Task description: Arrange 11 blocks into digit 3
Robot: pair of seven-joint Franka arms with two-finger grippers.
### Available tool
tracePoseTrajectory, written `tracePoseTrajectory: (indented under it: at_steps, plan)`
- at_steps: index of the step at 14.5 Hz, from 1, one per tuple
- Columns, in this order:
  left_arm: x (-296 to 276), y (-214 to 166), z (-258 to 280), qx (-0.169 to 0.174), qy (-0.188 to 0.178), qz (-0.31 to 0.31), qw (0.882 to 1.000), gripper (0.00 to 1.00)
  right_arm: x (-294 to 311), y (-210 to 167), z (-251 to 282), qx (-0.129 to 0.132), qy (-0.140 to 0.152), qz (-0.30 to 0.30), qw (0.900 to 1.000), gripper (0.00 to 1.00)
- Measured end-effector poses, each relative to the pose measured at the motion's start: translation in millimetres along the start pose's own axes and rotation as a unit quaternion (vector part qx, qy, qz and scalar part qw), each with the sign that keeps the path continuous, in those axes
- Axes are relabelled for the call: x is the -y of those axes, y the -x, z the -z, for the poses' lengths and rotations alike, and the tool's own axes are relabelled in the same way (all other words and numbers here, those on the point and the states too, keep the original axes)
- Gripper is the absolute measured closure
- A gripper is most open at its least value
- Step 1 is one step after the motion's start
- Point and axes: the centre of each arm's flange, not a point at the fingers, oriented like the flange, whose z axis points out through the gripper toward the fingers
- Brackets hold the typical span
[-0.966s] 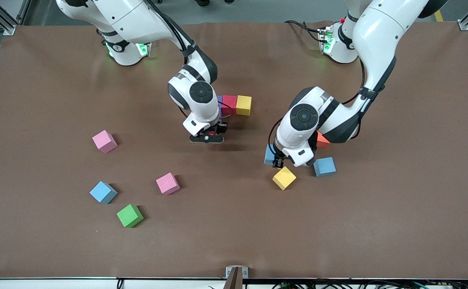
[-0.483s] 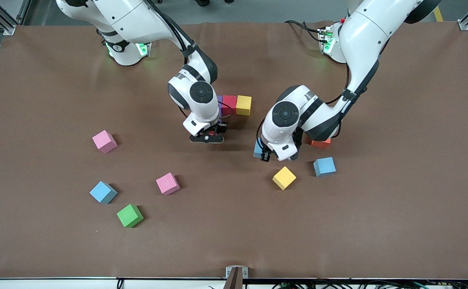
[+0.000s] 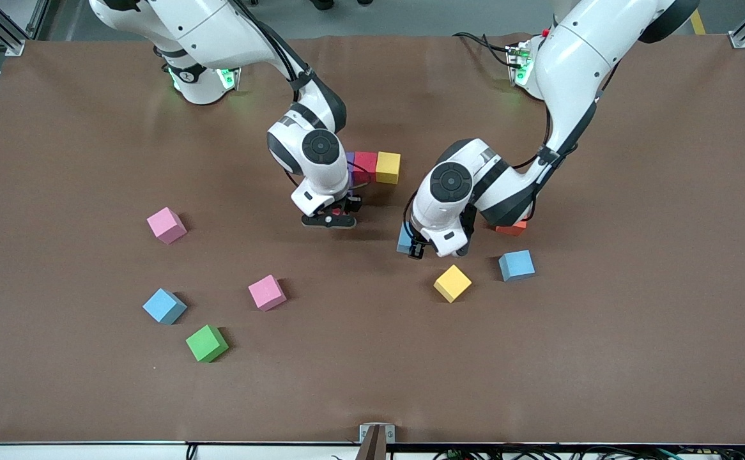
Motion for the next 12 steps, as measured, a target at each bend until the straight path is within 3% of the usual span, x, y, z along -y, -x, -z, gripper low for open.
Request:
tracePoseTrajectory:
  at_steps: [12]
  plan:
    - [-1.9, -11.4, -14.3, -0.010, -0.006, 0.010, 1.000, 0.39, -0.3, 0.4, -0.1, 0.003, 0.004, -0.011, 1.000, 0.47]
